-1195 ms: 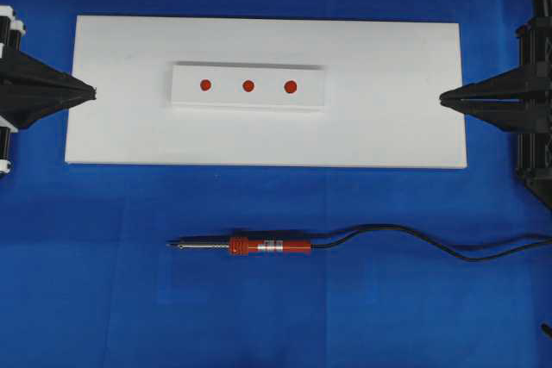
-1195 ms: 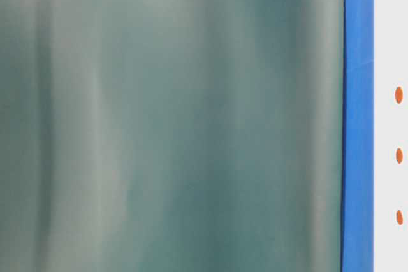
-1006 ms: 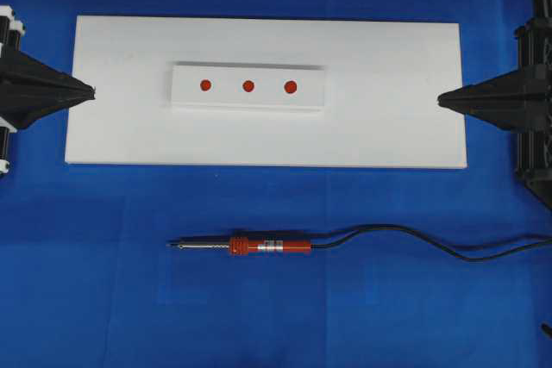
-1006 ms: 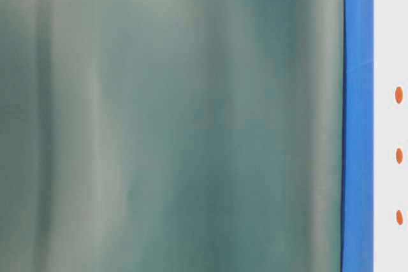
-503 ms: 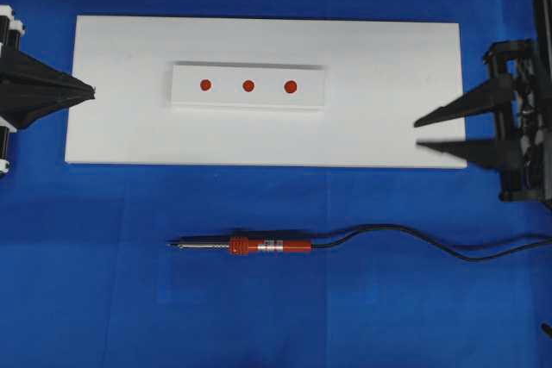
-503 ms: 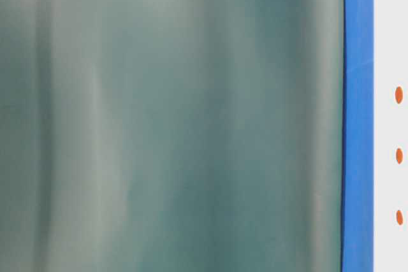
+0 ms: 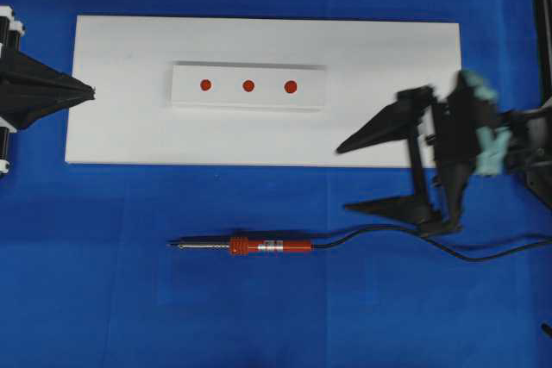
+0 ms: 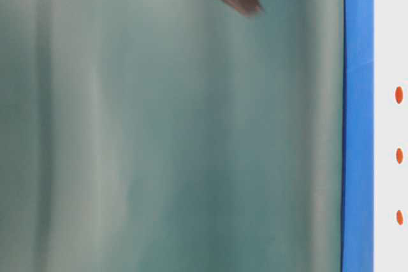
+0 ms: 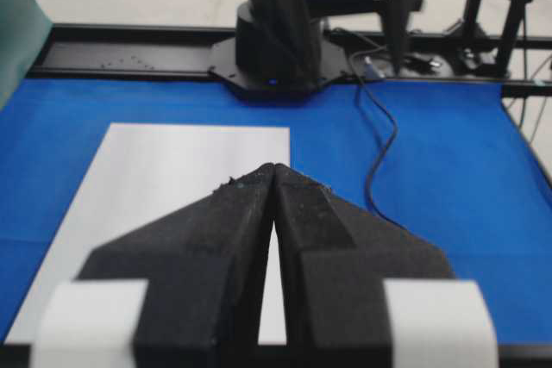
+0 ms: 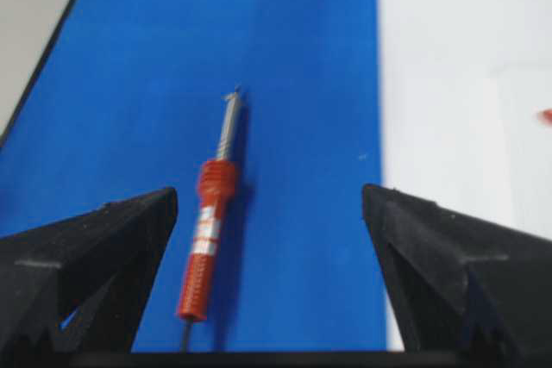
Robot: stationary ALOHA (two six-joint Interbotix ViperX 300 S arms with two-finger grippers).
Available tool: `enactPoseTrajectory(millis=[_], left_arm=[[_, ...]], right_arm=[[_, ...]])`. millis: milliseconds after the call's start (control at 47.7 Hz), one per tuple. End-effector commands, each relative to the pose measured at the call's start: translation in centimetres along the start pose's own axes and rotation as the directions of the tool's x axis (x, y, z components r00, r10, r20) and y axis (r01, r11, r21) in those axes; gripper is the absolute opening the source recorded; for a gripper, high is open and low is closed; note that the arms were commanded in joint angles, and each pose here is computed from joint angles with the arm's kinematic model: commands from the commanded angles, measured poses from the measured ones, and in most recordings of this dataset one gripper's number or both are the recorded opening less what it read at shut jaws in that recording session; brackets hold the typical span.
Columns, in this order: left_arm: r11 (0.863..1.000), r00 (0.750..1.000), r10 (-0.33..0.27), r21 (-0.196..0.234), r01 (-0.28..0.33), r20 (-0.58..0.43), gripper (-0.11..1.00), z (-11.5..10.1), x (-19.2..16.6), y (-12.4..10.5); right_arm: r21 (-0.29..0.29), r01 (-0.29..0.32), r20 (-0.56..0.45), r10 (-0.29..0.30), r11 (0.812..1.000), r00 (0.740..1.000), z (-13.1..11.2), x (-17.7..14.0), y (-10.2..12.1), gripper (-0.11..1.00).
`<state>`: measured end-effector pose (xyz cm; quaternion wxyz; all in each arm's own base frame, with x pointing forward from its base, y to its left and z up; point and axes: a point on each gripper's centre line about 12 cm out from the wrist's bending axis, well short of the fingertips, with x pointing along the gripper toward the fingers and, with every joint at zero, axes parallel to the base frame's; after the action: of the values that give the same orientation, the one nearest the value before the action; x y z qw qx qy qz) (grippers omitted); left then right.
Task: Touch the tip of the soldering iron to the mark.
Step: 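Move the right gripper down over the red soldering iron handle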
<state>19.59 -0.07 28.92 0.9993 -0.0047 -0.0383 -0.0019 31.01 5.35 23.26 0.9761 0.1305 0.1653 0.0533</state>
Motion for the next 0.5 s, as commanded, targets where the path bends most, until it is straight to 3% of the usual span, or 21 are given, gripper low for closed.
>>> enactPoseTrajectory(millis=[0, 482], left_arm=[[1.000, 1.000, 0.001, -0.003, -0.001, 0.011, 0.00, 0.3, 0.1, 0.0], [1.000, 1.000, 0.000, 0.000, 0.000, 0.005, 0.00, -0.2, -0.2, 0.0]], right_arm=[[0.016, -0.016, 0.003, 0.015, 1.000, 1.000, 0.8, 2.0, 1.0, 0.84], [0.096, 0.036, -0.151, -0.021, 0.995, 0.988, -4.5, 11.8, 1.8, 0.84]])
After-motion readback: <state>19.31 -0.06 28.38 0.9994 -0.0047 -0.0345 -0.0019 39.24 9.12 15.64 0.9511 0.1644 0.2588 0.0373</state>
